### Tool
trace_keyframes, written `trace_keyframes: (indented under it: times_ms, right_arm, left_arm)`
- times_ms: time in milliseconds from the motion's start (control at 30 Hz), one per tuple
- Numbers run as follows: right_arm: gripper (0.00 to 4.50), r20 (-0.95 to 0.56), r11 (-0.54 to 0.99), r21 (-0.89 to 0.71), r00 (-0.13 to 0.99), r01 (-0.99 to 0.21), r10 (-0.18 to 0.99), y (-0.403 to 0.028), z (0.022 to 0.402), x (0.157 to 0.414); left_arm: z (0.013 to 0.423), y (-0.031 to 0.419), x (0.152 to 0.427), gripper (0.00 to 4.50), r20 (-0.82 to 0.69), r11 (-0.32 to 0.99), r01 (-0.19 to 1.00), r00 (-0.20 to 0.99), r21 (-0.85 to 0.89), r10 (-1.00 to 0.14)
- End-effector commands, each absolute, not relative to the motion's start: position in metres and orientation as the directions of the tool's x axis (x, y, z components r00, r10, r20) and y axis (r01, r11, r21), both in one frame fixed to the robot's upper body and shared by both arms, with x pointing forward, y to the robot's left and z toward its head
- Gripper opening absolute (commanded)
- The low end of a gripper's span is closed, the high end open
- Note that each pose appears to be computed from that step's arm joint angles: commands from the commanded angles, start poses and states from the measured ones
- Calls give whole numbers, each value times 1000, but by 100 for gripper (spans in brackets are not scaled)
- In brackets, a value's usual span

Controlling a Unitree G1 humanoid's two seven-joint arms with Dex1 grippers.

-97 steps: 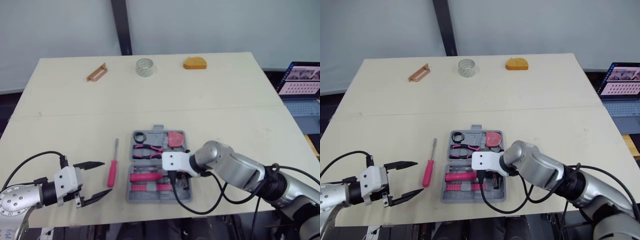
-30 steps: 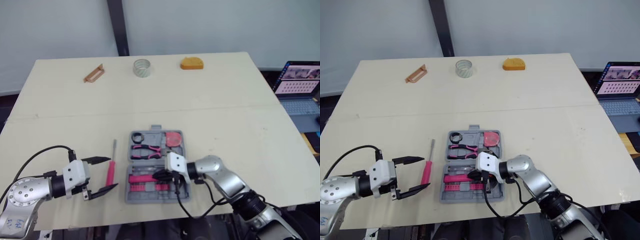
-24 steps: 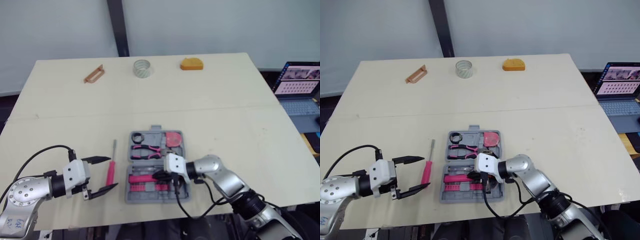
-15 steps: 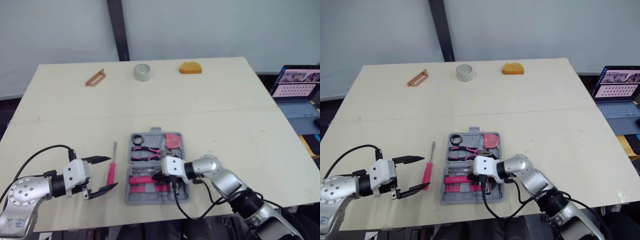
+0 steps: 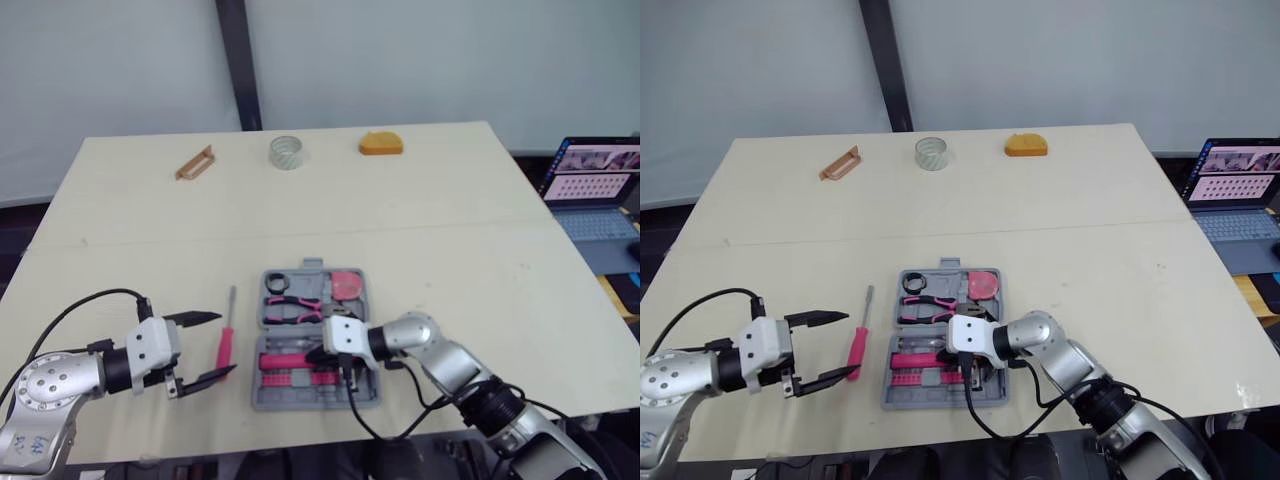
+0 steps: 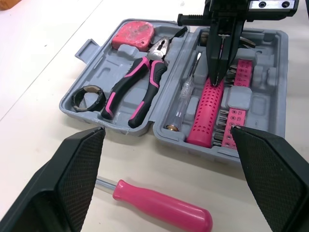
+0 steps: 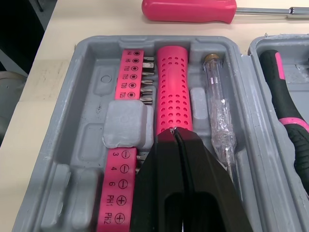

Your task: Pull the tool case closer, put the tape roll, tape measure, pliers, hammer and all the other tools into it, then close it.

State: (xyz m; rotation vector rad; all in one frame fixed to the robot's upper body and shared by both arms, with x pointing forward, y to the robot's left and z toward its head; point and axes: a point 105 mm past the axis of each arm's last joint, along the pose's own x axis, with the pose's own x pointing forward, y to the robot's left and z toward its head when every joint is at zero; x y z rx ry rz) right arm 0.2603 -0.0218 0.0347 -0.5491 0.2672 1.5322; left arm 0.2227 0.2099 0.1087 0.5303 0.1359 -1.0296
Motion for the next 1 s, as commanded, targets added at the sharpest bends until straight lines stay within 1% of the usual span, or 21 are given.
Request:
trace_keyframes:
  times_ms: [33, 133, 200, 233, 267, 333, 467, 500, 567, 700, 733, 867, 1000]
  right_arm:
    - [5, -496, 43, -40, 57, -998, 867, -44, 24, 261]
    - [5, -388, 78, -17, 78, -997, 918, -49, 64, 265]
    - [5, -337, 128, 17, 114, -992, 934, -61, 87, 270]
    - [55, -321, 152, 34, 134, -988, 938, -69, 97, 272]
    - [84, -313, 172, 45, 150, -984, 938, -77, 104, 273]
    - [183, -306, 224, 60, 195, -973, 932, -96, 116, 275]
    - [391, -356, 369, 50, 329, -928, 875, -147, 120, 278]
    - [438, -367, 423, 49, 378, -905, 850, -164, 118, 279]
    - [445, -384, 499, 49, 445, -865, 809, -189, 115, 278]
    - [445, -410, 702, 6, 639, -712, 651, -264, 110, 279]
    - [445, -411, 730, -2, 667, -683, 622, -275, 109, 279]
    - [445, -415, 809, -32, 744, -587, 523, -309, 100, 280]
    - [445, -397, 836, -40, 777, -547, 489, -319, 96, 283]
  left_arm:
    - [111, 210, 225, 450, -345, 413, 836, 532, 361, -774]
    - [110, 216, 230, 450, -356, 448, 828, 552, 336, -754]
    - [110, 221, 231, 450, -348, 486, 826, 562, 285, -750]
    - [111, 223, 232, 450, -341, 508, 821, 571, 261, -747]
    - [112, 226, 233, 450, -336, 526, 815, 579, 244, -742]
    - [116, 235, 236, 450, -320, 578, 782, 623, 233, -714]
    - [121, 268, 237, 450, -296, 703, 669, 740, 241, -603]
    - [120, 280, 234, 450, -302, 737, 633, 769, 238, -563]
    - [116, 299, 227, 450, -316, 781, 578, 806, 237, -501]
    - [112, 351, 207, 450, -307, 906, 370, 904, 205, -299]
    - [110, 359, 204, 450, -305, 921, 335, 914, 199, -267]
    - [100, 376, 193, 450, -313, 945, 268, 928, 189, -200]
    - [96, 379, 191, 450, -306, 949, 254, 933, 185, -190]
